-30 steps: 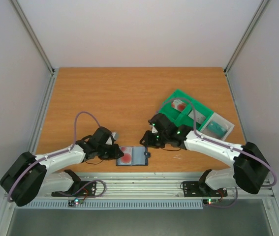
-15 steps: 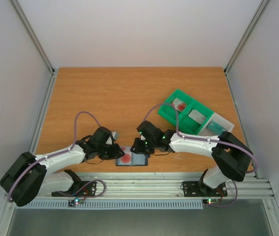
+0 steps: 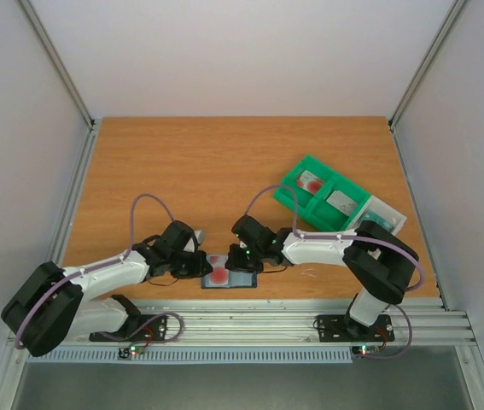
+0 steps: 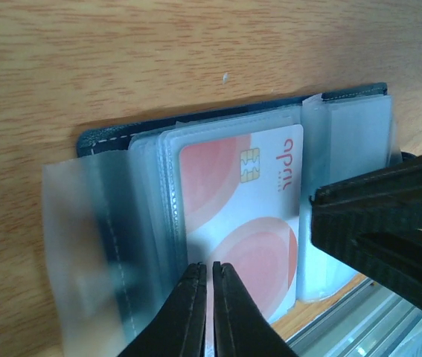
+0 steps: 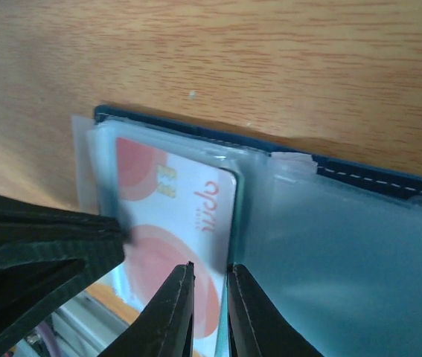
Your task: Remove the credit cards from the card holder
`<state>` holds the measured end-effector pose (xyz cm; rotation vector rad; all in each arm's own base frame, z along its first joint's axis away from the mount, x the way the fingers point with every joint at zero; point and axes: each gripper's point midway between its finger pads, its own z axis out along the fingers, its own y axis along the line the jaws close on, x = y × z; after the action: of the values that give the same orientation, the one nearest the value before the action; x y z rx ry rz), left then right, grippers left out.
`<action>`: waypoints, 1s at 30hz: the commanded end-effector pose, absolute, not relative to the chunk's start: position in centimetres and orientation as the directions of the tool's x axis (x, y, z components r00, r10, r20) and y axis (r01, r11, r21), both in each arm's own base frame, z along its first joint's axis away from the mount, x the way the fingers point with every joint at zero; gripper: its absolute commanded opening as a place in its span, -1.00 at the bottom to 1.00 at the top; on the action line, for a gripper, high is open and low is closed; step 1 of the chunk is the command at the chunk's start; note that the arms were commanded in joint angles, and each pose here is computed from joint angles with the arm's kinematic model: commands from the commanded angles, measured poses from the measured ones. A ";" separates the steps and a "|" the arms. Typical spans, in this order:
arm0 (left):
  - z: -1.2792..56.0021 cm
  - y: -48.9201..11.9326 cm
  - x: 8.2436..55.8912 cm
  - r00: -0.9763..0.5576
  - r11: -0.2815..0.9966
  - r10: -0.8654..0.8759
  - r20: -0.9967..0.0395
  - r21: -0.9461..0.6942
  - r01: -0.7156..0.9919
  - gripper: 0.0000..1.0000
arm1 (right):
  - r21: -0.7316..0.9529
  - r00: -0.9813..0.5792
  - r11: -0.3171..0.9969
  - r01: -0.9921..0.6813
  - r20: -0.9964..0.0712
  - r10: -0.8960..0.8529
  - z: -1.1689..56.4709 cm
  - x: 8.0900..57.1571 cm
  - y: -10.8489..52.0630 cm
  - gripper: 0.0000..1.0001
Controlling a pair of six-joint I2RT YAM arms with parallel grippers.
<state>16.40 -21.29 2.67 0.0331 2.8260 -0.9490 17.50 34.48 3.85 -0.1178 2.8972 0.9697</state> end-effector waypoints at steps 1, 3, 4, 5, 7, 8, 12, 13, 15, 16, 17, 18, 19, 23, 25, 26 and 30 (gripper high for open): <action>2.1 -21.0 16.4 -0.987 0.809 -0.022 -0.159 -0.583 0.076 -0.89 | 0.602 -0.995 0.794 -0.085 -0.091 -0.037 3.2 17.4 35.0 -0.72; 1.8 -20.8 16.2 -0.988 0.811 -0.022 -0.154 -0.580 0.072 -0.90 | 0.594 -0.996 0.801 -0.078 -0.089 -0.031 2.8 17.4 34.7 -0.73; 1.7 -20.7 16.2 -0.988 0.814 -0.025 -0.152 -0.577 0.068 -0.90 | 0.589 -0.995 0.804 -0.079 -0.090 -0.031 2.6 17.4 34.6 -0.73; 1.6 -20.7 16.2 -0.988 0.815 -0.026 -0.150 -0.576 0.065 -0.91 | 0.585 -0.995 0.807 -0.079 -0.093 -0.029 2.5 17.4 34.4 -0.73; 1.4 -20.7 16.0 -0.989 0.814 -0.031 -0.142 -0.578 0.057 -0.93 | 0.580 -0.995 0.811 -0.078 -0.097 -0.026 2.1 17.4 34.2 -0.74; 1.3 -20.7 16.0 -0.990 0.813 -0.031 -0.137 -0.580 0.054 -0.94 | 0.584 -0.995 0.808 -0.079 -0.096 -0.028 1.9 17.3 34.2 -0.75; 1.1 -20.9 15.8 -0.991 0.803 -0.029 -0.128 -0.593 0.053 -0.99 | 0.599 -0.995 0.797 -0.077 -0.091 -0.028 1.4 17.0 34.2 -0.77; 1.1 -21.0 15.8 -0.992 0.800 -0.031 -0.126 -0.598 0.051 -0.99 | 0.601 -0.996 0.796 -0.076 -0.091 -0.027 1.2 17.0 34.2 -0.77; 1.0 -21.1 15.7 -0.992 0.795 -0.035 -0.120 -0.605 0.045 -0.99 | 0.608 -0.995 0.790 -0.076 -0.093 -0.024 1.2 16.9 34.1 -0.79; 1.0 -21.1 15.7 -0.993 0.795 -0.039 -0.116 -0.605 0.040 -0.99 | 0.616 -0.995 0.784 -0.077 -0.097 -0.021 1.2 17.0 34.2 -0.81; 0.9 -21.1 15.7 -0.993 0.795 -0.040 -0.114 -0.606 0.037 -0.99 | 0.626 -0.994 0.775 -0.080 -0.105 -0.018 1.3 17.0 34.3 -0.84; 0.9 -21.0 15.7 -0.993 0.795 -0.045 -0.110 -0.605 0.031 -0.99 | 0.636 -0.994 0.767 -0.082 -0.112 -0.014 1.5 17.0 34.3 -0.87; 0.8 -21.0 15.6 -0.993 0.796 -0.046 -0.108 -0.605 0.029 -0.99 | 0.644 -0.993 0.761 -0.083 -0.114 -0.011 1.5 17.0 34.3 -0.90; 1.3 -21.0 15.7 -0.993 0.797 -0.049 -0.111 -0.603 0.028 -0.94 | 0.678 -0.993 0.731 -0.075 -0.115 0.005 2.2 17.1 34.4 -0.98; 1.7 -21.0 15.8 -0.991 0.798 -0.050 -0.120 -0.601 0.033 -0.79 | 0.684 -0.992 0.726 -0.074 -0.123 0.015 2.7 17.3 34.3 -0.98; 1.9 -21.0 15.8 -0.991 0.796 -0.053 -0.121 -0.605 0.031 -0.73 | 0.684 -0.992 0.726 -0.072 -0.127 0.021 2.8 17.4 34.2 -0.98; 2.7 -20.9 16.1 -0.989 0.796 -0.064 -0.132 -0.604 0.029 -0.58 | 0.678 -0.990 0.732 -0.069 -0.137 0.034 3.1 17.7 33.5 -0.98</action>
<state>16.35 -21.97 2.99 0.0091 2.8062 -1.0328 17.20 34.04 2.28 -0.0586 2.8214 1.0955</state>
